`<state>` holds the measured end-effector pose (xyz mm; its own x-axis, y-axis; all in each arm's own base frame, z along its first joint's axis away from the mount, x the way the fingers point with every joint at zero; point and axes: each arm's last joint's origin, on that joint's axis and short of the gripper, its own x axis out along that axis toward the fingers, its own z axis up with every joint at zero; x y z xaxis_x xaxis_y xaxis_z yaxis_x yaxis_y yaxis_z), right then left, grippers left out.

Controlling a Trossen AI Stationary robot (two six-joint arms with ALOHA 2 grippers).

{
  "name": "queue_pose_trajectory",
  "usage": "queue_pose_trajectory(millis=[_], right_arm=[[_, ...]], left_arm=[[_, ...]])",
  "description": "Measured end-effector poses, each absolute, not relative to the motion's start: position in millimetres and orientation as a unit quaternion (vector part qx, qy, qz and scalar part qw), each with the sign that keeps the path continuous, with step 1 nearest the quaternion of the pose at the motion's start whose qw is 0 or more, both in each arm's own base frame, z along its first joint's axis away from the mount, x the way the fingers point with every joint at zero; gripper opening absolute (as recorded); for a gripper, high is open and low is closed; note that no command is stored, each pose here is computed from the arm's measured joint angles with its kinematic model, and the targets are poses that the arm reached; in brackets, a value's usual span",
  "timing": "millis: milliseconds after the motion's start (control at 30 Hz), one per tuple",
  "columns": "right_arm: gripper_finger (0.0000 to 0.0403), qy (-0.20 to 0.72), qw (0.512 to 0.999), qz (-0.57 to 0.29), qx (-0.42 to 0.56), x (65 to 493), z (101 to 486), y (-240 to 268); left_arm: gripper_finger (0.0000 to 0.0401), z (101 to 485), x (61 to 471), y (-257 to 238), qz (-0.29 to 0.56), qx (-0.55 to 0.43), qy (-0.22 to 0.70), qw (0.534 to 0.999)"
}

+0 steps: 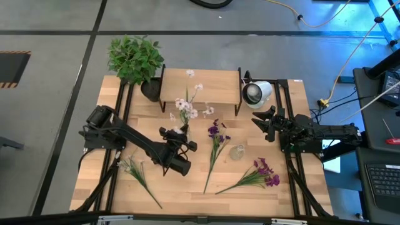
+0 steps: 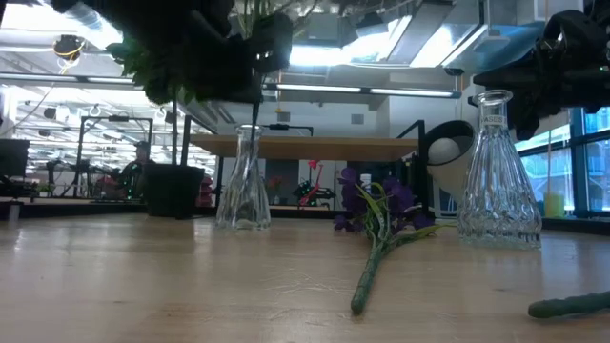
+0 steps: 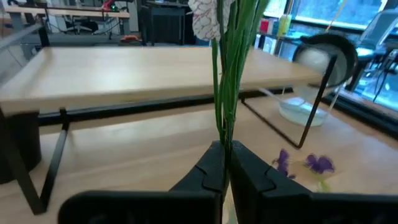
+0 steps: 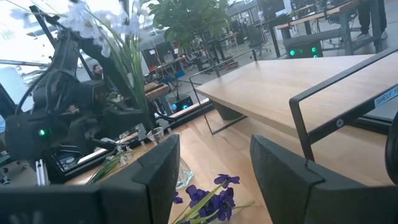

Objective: Pick and place flowers into a vace then onto a shelf
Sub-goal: Put the right white flowers into the left transparent vase

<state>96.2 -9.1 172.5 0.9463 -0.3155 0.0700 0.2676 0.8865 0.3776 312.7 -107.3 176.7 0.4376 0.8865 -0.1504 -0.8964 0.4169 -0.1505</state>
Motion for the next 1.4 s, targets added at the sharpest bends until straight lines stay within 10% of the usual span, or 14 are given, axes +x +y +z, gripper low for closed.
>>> queue_pose_trajectory(millis=[1400], right_arm=[[0.0198, -0.065, 0.969, -0.15, 0.185, 96.2, 172.5, -9.1]], left_arm=[[0.0059, 162.7, 314.3, -111.2, 0.522, -0.113, 0.061, 0.843]])
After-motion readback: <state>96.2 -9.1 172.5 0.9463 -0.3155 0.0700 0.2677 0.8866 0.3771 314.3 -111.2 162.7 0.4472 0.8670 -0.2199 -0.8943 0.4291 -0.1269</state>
